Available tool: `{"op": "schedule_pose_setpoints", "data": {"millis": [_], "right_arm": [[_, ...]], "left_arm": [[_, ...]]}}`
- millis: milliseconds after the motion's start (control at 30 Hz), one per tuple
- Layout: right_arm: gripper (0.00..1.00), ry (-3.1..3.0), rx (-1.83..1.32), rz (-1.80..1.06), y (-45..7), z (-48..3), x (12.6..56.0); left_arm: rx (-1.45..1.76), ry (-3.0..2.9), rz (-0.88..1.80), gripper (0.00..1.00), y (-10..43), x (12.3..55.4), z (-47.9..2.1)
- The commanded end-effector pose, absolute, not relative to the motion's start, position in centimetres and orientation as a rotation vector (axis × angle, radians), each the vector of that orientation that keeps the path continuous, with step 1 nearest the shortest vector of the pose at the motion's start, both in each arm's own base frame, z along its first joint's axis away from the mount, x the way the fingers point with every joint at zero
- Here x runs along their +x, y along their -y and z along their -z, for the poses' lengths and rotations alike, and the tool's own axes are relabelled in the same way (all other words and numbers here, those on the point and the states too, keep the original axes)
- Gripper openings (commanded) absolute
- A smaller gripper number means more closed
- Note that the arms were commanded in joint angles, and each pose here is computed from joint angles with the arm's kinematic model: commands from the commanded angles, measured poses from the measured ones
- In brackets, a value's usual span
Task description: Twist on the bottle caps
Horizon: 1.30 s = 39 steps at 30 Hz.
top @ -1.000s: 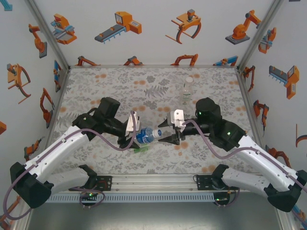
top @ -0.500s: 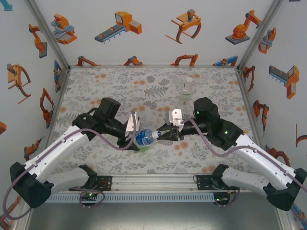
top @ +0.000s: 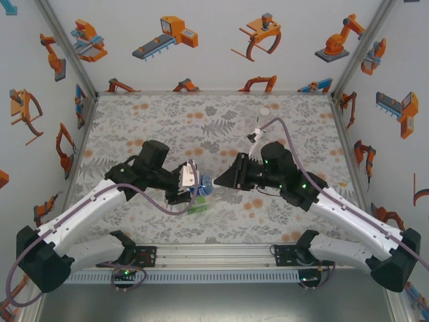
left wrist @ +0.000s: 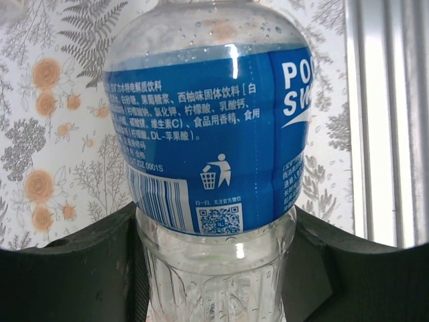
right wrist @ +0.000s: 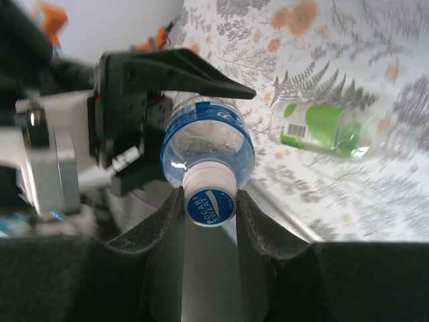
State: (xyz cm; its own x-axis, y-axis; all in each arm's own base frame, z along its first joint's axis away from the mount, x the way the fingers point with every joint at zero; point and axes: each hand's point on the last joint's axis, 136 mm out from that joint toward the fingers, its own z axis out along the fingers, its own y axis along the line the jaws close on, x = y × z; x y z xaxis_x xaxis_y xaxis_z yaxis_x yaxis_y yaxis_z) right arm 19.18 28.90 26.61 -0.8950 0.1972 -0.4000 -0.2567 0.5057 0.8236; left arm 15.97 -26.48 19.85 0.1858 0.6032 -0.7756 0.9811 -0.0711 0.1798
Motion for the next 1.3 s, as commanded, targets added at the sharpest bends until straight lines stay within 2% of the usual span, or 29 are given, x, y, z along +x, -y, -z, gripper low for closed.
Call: {"op": "schedule_pose_setpoints", "data": {"millis": [0, 167, 233, 300, 467, 600, 667, 967, 1067, 1267], "right_arm": [[0.00, -2.424, 0.514, -1.444, -28.3, -23.2, 20.0], [0.02, -2.447, 0.435, -1.364, -28.3, -23.5, 20.3], [0.11, -2.426, 0.337, -1.340, -28.4, -24.6, 20.4], [0.26, -2.384, 0.219, -1.308, -28.4, -26.1, 20.7], [0.49, -2.207, -0.199, -1.241, -28.9, -30.4, 20.3], [0.51, -1.984, -0.565, -1.178, -29.1, -33.7, 18.8], [0.57, -1.880, -0.704, -1.141, -29.0, -34.9, 17.9], [0.57, -1.266, -1.374, -1.028, -29.1, -37.6, 11.2], [0.57, -1.137, -1.477, -1.021, -29.1, -37.5, 9.8], [0.53, -1.112, -1.508, -1.050, -29.7, -37.1, 9.6]], "left_arm": [[1.700, -1.396, 0.580, 0.00, 27.4, 18.1, -21.4], [1.688, -1.396, 0.581, 0.00, 27.4, 18.2, -21.3], [1.689, -1.395, 0.581, 0.00, 27.4, 18.2, -21.4], [1.698, -1.391, 0.594, 0.00, 27.4, 17.9, -21.3], [1.737, -1.377, 0.669, 0.00, 27.6, 16.7, -21.2], [1.759, -1.364, 0.746, 0.00, 27.6, 15.5, -21.8], [1.769, -1.366, 0.788, 0.00, 27.6, 14.8, -22.1], [1.796, -1.362, 0.993, 0.00, 27.6, 12.1, -24.2], [1.799, -1.359, 1.042, 0.00, 27.5, 11.3, -24.7], [1.793, -1.339, 1.073, 0.00, 27.2, 10.5, -25.7]]}}
